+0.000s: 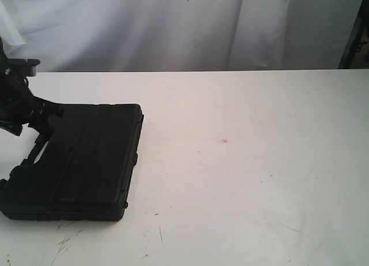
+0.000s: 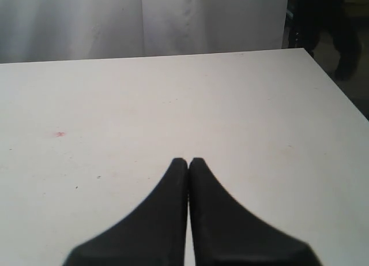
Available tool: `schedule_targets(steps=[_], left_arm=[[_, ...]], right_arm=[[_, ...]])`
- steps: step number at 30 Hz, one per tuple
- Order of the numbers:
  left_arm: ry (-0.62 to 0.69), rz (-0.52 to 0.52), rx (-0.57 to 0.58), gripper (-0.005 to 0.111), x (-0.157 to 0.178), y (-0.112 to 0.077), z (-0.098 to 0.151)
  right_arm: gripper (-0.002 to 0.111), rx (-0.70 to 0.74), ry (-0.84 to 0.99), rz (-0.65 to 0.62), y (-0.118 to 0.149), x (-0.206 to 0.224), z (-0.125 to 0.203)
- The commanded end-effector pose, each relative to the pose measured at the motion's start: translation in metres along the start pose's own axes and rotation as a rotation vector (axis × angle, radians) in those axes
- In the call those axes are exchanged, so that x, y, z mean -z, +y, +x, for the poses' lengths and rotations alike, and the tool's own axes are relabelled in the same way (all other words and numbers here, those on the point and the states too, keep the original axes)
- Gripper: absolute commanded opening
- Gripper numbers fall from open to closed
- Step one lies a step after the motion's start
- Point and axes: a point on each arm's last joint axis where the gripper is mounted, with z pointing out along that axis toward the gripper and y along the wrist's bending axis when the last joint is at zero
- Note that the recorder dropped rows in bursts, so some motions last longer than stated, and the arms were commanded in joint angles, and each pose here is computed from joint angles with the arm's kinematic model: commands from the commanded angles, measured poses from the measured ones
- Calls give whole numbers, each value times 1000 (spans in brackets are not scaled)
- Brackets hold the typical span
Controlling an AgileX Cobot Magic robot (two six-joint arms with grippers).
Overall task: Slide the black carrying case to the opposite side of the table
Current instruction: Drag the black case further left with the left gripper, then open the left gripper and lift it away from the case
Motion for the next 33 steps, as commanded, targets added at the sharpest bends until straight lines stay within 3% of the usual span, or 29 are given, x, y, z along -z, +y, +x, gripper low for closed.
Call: schedule_targets(steps=[1, 2, 4, 5, 8, 13, 24, 33], left_arm=[[-151, 63, 74, 50, 52, -1, -2], [-174, 71, 82, 45, 60, -1, -1], [-255, 109, 103, 19, 90, -2, 3], [-313, 126, 84, 0, 109, -4, 9], [-454, 164, 65, 0, 145, -10, 32], [-578, 191, 46, 0, 169, -17, 68], [-781, 260, 82, 0, 200, -10, 168], [-890, 281, 75, 0, 219, -4, 224]], right_arm=[[0, 3, -2, 9, -1, 0, 1], [0, 3, -2, 9, -1, 0, 1], [0, 3, -2, 9, -1, 0, 1], [0, 3, -2, 9, -1, 0, 1], [0, 3, -2, 9, -1, 0, 1], [0, 3, -2, 9, -1, 0, 1], [0, 3, -2, 9, -1, 0, 1], [0, 3, -2, 9, -1, 0, 1]])
